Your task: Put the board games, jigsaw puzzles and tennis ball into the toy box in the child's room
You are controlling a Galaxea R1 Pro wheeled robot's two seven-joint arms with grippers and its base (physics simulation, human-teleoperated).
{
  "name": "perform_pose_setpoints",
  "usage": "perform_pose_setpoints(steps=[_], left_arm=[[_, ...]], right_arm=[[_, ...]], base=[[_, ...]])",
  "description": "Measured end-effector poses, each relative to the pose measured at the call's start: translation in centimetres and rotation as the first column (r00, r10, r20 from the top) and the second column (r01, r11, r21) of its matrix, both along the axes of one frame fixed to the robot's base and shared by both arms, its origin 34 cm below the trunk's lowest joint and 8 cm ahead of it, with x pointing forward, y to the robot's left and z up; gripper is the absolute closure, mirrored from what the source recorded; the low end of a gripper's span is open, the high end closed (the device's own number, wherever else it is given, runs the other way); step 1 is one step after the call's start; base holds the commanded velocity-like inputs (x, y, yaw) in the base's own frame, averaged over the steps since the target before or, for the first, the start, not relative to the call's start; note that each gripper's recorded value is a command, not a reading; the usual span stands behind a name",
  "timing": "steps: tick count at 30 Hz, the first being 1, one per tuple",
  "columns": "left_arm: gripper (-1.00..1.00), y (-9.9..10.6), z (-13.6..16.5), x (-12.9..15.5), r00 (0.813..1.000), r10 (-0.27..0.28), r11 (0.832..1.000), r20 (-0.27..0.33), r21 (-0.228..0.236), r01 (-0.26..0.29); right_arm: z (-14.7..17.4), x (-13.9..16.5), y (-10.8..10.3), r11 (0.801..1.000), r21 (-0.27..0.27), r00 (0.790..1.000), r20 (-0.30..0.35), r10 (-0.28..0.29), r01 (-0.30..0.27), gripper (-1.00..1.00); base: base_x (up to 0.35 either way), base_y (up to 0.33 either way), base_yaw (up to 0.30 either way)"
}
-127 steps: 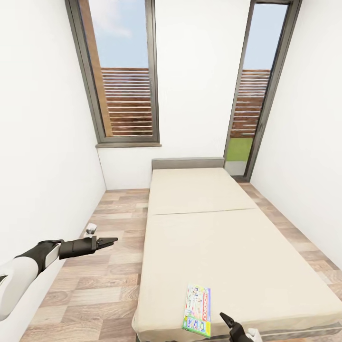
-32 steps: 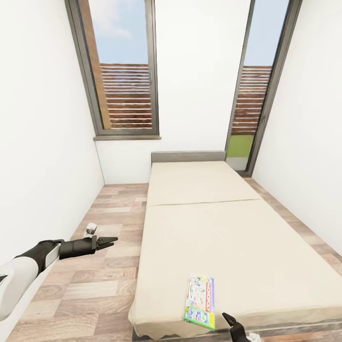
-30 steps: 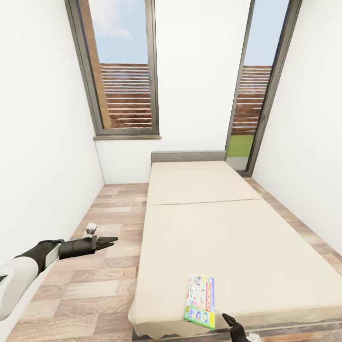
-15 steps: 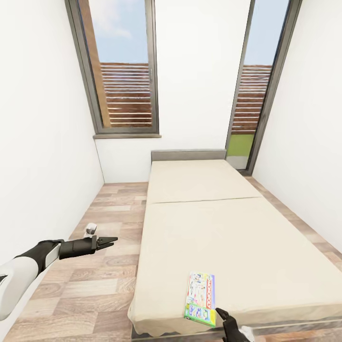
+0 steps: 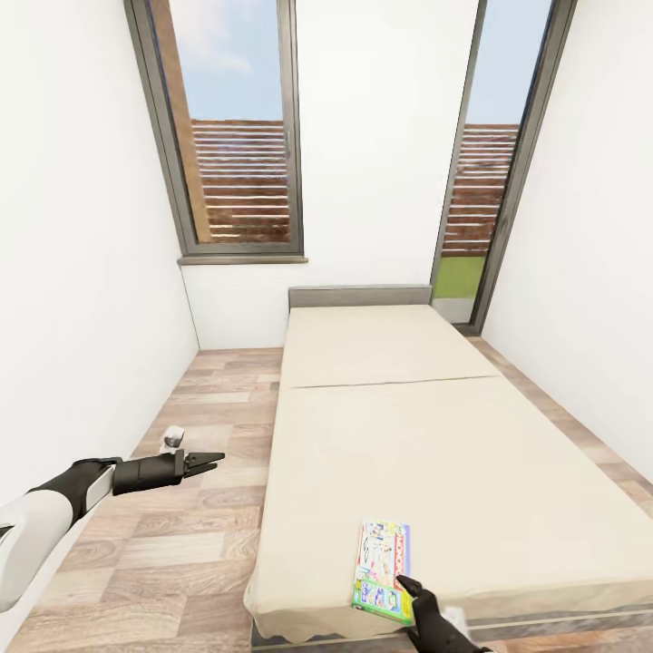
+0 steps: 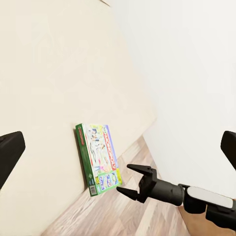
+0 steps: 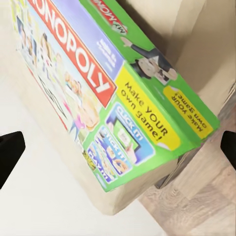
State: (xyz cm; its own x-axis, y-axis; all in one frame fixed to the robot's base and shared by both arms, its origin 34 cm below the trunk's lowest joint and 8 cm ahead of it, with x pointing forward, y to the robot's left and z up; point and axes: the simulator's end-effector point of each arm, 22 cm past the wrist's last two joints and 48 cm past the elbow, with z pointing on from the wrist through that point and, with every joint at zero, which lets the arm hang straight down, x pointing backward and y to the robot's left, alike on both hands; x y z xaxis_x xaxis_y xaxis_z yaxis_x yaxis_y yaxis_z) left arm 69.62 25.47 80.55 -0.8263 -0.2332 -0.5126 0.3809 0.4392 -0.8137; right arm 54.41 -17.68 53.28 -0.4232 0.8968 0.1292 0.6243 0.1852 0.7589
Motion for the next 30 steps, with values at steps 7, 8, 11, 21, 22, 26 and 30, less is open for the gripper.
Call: perform_pose_setpoints(steps=[7,8,11,21,22,26,30], left_arm=[[-1.0,0.0,0.0,0.0,1.0,0.0,1.0,0.0,0.001,0.0],[-1.0,0.0,0.0,0.0,1.0,0.0,1.0,0.0,0.001,0.0],[-1.0,0.0,0.0,0.0,1.0,0.0,1.0,0.0,0.001,0.0],[-1.0,0.0,-0.2,0.0,1.0,0.0,1.0,0.0,0.001,0.0],[-1.0,0.0,-0.4,0.0,1.0,0.0,1.0,0.0,0.001,0.0],[-1.0,0.0,-1.1,-0.1,1.0,-0.001,1.0,0.0,0.001,0.001],[-1.0,0.0,-1.8,-0.2,1.0,-0.001,1.0,0.0,0.0,0.001]], right_arm=[[0.2,0.0,0.9,0.999,0.007,0.999,0.0,0.043,-0.043,-1.0],[0.2,0.0,1.0,0.999,0.007,0.999,0.0,0.045,-0.045,-1.0],[0.2,0.0,1.0,0.999,0.007,0.999,0.0,0.05,-0.05,-1.0],[0.1,-0.1,1.0,0.999,0.006,0.999,0.0,0.053,-0.053,-1.0],[-0.1,-0.1,1.0,0.999,0.006,0.999,0.0,0.052,-0.052,-1.0],[-0.8,-0.1,1.0,0.999,0.006,0.999,0.0,0.052,-0.052,-1.0],[-1.6,-0.2,1.0,0.999,0.005,0.999,0.0,0.052,-0.052,-1.0]], base=[[0.0,0.0,0.0],[0.0,0.0,0.0],[0.0,0.0,0.0],[0.0,0.0,0.0],[0.0,0.0,0.0],[0.0,0.0,0.0],[0.0,0.0,0.0]])
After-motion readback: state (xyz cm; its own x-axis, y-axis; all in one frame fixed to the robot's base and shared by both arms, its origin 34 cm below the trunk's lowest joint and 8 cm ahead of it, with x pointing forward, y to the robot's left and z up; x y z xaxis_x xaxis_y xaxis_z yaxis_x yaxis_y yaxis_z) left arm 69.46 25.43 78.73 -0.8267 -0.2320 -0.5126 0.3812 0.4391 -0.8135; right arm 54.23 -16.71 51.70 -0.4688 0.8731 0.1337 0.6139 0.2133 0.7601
